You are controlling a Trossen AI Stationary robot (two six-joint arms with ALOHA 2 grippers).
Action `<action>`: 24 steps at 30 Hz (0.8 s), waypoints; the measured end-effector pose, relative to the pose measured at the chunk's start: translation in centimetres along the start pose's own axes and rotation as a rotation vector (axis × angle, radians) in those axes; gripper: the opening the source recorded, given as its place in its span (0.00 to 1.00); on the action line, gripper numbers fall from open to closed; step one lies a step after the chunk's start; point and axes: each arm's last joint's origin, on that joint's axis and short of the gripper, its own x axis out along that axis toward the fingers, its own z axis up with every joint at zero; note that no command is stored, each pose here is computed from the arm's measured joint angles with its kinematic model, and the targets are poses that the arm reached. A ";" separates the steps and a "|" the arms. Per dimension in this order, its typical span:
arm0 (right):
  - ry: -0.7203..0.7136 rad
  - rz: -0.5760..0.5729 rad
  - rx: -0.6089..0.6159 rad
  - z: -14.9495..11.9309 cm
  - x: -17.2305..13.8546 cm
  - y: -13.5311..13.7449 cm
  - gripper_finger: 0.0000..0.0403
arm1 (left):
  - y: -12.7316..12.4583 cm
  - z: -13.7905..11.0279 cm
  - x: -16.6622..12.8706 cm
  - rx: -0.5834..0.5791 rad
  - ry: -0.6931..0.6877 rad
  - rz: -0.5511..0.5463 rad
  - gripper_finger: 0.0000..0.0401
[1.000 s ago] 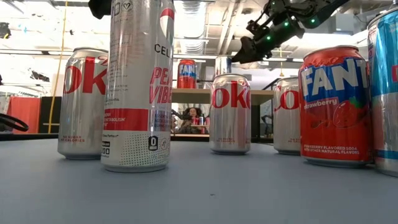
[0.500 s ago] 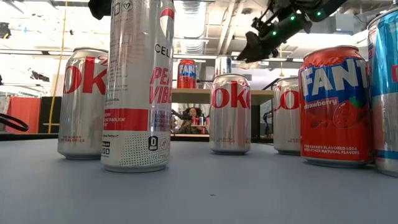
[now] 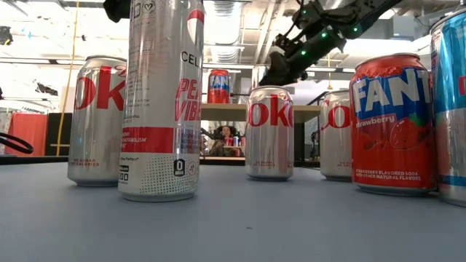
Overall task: Place canned beverage on shelf
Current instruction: Adjust the blue soda can
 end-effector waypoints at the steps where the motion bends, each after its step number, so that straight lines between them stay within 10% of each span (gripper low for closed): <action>1: -0.008 0.003 0.005 0.0 0.2 0.0 0.74 | 0.0 0.0 0.0 0.000 0.000 0.000 0.83; 11: -0.045 -0.002 0.008 0.0 1.1 0.1 0.80 | 0.0 0.0 0.0 0.000 0.000 0.002 0.83; 24: -0.028 -0.048 -0.008 -0.2 1.1 -0.1 0.54 | 0.0 0.0 0.0 0.001 0.003 0.002 0.83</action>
